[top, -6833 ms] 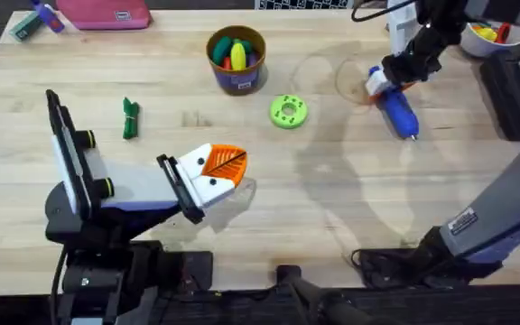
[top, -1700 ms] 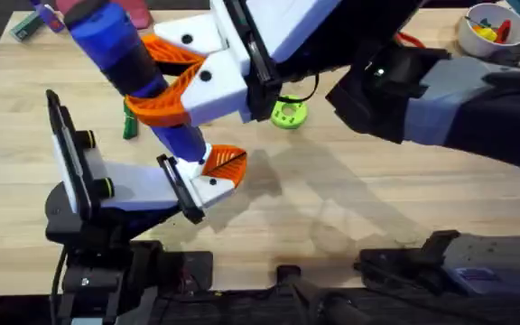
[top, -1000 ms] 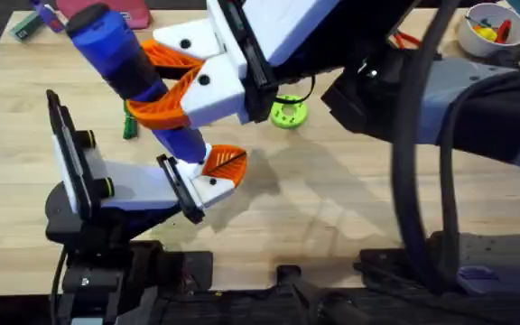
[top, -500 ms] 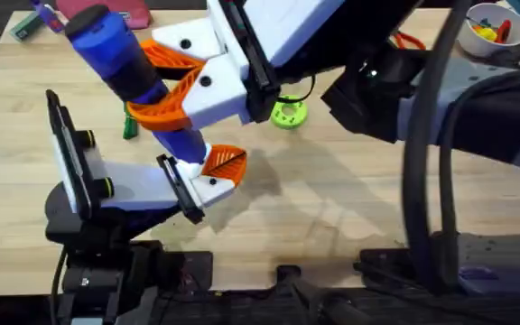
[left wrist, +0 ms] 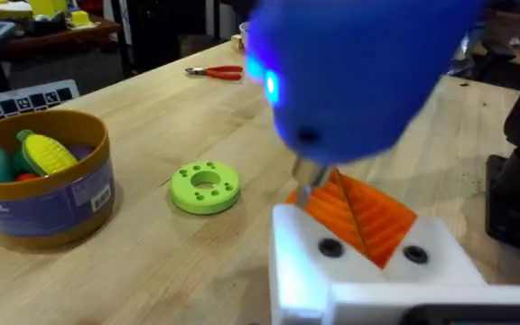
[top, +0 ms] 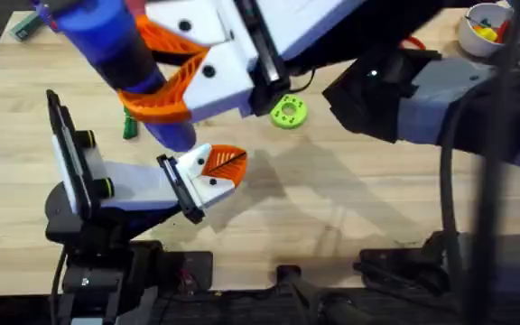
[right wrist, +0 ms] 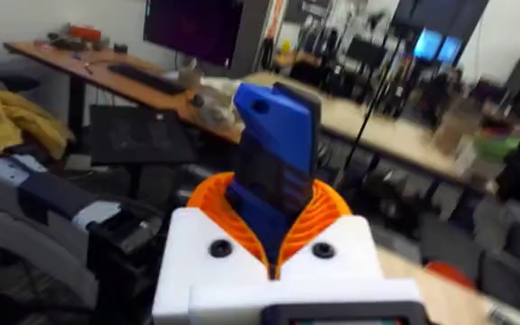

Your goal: Pick up the gripper from the table and insert it into the empty holder that is missing its gripper. Then pick up a screw, insert it into the mounting hole, and use the screwdriver to tighten it. Finally, clean up the table by picking up the vegetable and placing it into the bucket.

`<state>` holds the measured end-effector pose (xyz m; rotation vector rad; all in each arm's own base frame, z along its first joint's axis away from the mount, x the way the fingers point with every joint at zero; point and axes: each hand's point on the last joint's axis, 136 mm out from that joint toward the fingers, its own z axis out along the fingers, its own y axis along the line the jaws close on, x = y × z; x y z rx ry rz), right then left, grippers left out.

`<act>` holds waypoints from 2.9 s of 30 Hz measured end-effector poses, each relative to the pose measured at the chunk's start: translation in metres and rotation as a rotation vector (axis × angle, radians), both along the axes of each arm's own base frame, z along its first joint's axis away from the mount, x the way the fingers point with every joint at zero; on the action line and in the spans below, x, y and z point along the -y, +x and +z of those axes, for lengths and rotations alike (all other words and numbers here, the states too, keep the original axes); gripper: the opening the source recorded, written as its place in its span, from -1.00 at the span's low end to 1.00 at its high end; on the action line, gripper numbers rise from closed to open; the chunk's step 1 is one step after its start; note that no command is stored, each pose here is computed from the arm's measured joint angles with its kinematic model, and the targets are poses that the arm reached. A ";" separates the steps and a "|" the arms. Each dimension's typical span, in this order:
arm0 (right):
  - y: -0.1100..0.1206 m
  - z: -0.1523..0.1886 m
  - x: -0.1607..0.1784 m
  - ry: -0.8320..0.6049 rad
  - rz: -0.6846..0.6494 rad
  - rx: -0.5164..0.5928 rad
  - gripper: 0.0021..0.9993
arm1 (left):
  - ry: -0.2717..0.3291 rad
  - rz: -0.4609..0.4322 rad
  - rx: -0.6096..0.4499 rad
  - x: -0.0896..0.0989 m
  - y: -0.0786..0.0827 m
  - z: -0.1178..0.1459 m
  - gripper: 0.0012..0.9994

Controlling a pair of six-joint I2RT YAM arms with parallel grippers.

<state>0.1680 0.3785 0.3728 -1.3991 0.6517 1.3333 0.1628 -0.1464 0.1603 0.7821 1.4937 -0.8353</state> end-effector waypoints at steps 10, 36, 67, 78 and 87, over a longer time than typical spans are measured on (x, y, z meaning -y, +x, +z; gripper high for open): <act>0.008 0.009 0.007 -0.015 0.000 -0.087 -0.96 | 0.000 -0.002 0.000 0.000 0.000 0.000 -0.98; 0.143 -0.058 0.158 -1.058 -0.912 -0.052 -0.96 | 0.000 -0.002 0.000 0.000 0.000 0.000 -0.98; 0.187 -0.312 0.316 -1.724 -0.822 0.028 -0.96 | 0.000 -0.002 0.000 0.000 0.000 0.000 -0.98; 0.196 -0.328 0.317 -1.737 -0.812 0.047 0.94 | 0.000 -0.003 0.000 0.000 0.000 0.000 -0.98; 0.206 -0.302 0.309 -1.661 -1.011 -0.072 0.99 | 0.001 -0.006 0.002 0.001 -0.001 0.000 0.45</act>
